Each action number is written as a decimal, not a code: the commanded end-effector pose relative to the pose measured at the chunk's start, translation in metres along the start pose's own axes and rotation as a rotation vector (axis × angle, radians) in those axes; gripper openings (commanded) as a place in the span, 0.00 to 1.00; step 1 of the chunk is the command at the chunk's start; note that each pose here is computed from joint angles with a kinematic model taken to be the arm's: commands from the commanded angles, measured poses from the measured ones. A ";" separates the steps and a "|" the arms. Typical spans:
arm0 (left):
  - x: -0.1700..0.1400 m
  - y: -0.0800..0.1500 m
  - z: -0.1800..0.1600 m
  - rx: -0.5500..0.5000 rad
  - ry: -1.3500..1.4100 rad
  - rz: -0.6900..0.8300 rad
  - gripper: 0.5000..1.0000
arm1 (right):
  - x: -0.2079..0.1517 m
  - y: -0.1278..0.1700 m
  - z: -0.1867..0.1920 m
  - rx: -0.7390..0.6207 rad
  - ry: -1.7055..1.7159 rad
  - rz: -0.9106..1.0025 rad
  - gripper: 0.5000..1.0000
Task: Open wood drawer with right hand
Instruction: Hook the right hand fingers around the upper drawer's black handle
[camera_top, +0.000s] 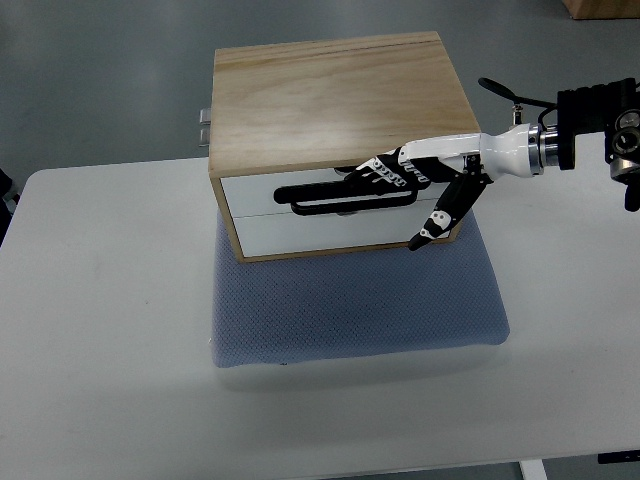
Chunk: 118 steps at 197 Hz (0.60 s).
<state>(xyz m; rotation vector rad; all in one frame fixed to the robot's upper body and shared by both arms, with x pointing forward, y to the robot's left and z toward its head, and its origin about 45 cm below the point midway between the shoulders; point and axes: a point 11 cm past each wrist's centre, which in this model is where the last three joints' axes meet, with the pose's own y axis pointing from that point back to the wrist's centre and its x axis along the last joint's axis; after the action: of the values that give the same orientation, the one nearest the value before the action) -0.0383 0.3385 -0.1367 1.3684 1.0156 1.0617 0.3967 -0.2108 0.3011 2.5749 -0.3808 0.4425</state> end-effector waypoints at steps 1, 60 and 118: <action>0.000 0.000 0.000 0.000 0.000 0.000 1.00 | -0.003 -0.001 0.003 -0.003 -0.007 -0.004 0.89; 0.000 0.000 0.000 0.000 0.000 0.000 1.00 | -0.006 -0.005 0.004 0.001 -0.013 -0.014 0.89; -0.001 0.000 0.000 0.000 0.000 -0.001 1.00 | -0.007 -0.005 0.005 0.003 -0.018 -0.015 0.89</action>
<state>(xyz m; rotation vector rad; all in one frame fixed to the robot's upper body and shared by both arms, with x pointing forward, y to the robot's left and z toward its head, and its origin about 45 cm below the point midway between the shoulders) -0.0383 0.3385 -0.1367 1.3683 1.0155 1.0618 0.3932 -0.2083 0.2923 2.5820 -0.3680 0.4166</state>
